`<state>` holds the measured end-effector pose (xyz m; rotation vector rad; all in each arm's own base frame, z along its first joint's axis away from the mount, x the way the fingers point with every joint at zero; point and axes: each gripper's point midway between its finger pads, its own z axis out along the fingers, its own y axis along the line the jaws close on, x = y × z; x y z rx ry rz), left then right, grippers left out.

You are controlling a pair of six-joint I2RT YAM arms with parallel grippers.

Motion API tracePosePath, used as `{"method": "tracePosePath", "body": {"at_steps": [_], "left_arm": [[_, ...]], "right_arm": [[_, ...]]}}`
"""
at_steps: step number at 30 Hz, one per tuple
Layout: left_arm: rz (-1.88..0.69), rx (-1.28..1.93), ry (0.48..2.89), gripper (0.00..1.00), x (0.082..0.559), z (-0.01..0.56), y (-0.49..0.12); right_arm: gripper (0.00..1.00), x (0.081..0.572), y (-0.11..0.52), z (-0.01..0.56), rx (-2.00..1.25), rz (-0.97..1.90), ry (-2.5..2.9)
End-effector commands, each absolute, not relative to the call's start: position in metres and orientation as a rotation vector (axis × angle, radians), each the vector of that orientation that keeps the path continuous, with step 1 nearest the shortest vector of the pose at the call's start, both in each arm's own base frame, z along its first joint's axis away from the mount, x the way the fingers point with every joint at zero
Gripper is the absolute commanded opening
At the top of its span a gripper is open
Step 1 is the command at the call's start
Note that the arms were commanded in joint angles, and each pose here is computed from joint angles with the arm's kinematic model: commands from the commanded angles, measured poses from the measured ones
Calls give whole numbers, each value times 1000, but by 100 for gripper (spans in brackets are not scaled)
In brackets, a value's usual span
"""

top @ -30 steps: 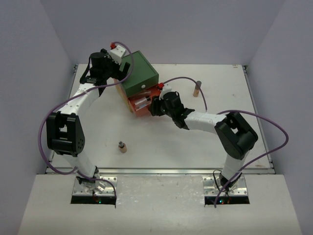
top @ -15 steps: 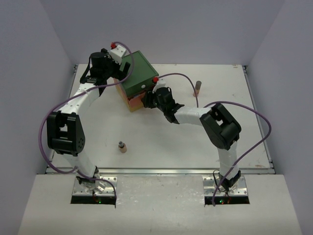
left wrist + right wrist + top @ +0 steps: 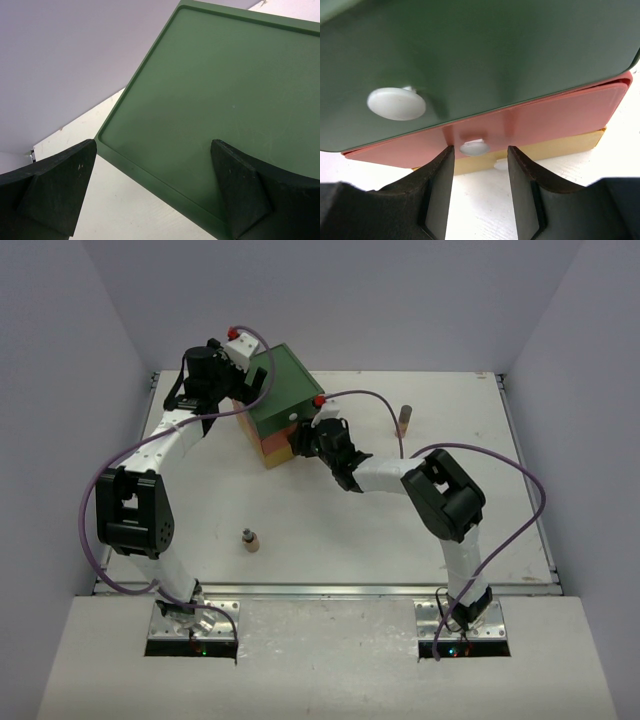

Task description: Organize the makeup

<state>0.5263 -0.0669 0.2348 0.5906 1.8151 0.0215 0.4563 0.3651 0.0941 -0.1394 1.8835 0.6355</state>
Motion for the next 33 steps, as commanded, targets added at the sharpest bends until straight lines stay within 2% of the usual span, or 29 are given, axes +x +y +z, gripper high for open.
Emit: {"method": "tracePosePath", "body": {"at_steps": [1,8,16,33], "left_arm": [[-8,688,2122,100,487,137,-61],[-3,690,2117,100,485,139,-60],[4,688,2118,100,485,139,-59],[3,683,2130,100,485,135,-58]], "right_arm": [[47,473,372,128,-67,666,1772],[50,467,373,126,-96,682,1779],[55,428,369,120,-73,857,1805],[54,433,360,84,97,927,1870]]}}
